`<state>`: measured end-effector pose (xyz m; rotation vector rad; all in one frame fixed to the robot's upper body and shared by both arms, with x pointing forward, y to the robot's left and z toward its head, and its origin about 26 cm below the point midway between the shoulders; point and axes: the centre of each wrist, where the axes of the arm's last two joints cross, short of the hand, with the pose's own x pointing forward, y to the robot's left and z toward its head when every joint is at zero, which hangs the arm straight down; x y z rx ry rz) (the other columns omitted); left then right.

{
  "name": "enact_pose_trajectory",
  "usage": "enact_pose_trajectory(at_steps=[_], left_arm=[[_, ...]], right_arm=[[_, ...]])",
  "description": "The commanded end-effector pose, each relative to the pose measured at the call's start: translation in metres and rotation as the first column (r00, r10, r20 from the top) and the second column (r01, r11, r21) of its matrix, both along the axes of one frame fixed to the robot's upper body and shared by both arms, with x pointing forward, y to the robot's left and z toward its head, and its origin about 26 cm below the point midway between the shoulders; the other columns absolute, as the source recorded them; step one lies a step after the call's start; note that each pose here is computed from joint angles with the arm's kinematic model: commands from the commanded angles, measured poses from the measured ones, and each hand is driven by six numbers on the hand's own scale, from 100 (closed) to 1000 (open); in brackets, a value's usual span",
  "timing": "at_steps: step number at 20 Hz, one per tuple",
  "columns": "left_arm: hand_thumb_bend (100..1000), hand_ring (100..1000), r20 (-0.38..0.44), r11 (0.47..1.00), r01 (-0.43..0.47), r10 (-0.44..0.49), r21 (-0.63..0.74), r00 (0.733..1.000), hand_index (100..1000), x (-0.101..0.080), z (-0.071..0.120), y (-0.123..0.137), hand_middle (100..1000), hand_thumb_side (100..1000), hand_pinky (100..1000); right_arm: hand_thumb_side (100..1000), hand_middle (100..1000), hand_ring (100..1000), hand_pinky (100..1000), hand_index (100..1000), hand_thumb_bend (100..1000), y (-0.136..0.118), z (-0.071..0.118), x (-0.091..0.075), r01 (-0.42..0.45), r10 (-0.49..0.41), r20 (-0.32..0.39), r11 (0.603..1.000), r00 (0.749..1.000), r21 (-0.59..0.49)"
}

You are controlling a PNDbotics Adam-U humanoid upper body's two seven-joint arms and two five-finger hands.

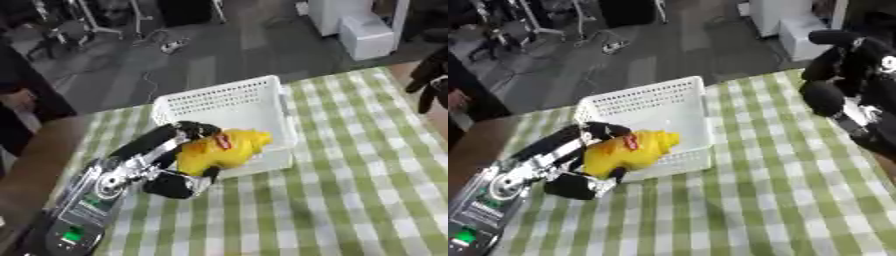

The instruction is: Pick up objects on the table and place them in the box.

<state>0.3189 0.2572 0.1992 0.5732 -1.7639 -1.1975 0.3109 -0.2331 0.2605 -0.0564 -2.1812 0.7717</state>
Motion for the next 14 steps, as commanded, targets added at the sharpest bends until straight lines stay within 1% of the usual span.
enact_pose_trajectory(at_steps=[1,6,11,14], left_arm=[[100,100,0.077,0.999,-0.035,0.035,0.005,0.996,303,-0.005,0.026,0.011,100,289,100],[100,100,0.109,0.997,-0.074,0.075,-0.008,0.991,301,-0.002,0.038,0.019,100,291,100],[100,100,0.129,0.994,-0.112,0.113,-0.009,0.985,297,0.007,0.041,0.027,100,294,100],[100,100,0.145,0.99,-0.142,0.141,-0.002,0.979,292,0.015,0.042,0.033,100,295,100]], right_arm=[[604,536,527,351,841,795,-0.003,0.008,-0.003,0.006,-0.006,0.028,1.0,1.0,-0.005],[604,536,527,351,841,795,-0.003,0.008,-0.003,0.006,-0.005,0.027,1.0,1.0,-0.004],[604,536,527,351,842,795,-0.002,0.008,-0.003,0.002,-0.002,0.025,1.0,1.0,-0.005],[605,536,527,350,841,794,-0.002,0.007,-0.003,-0.001,0.001,0.024,1.0,1.0,-0.005]])
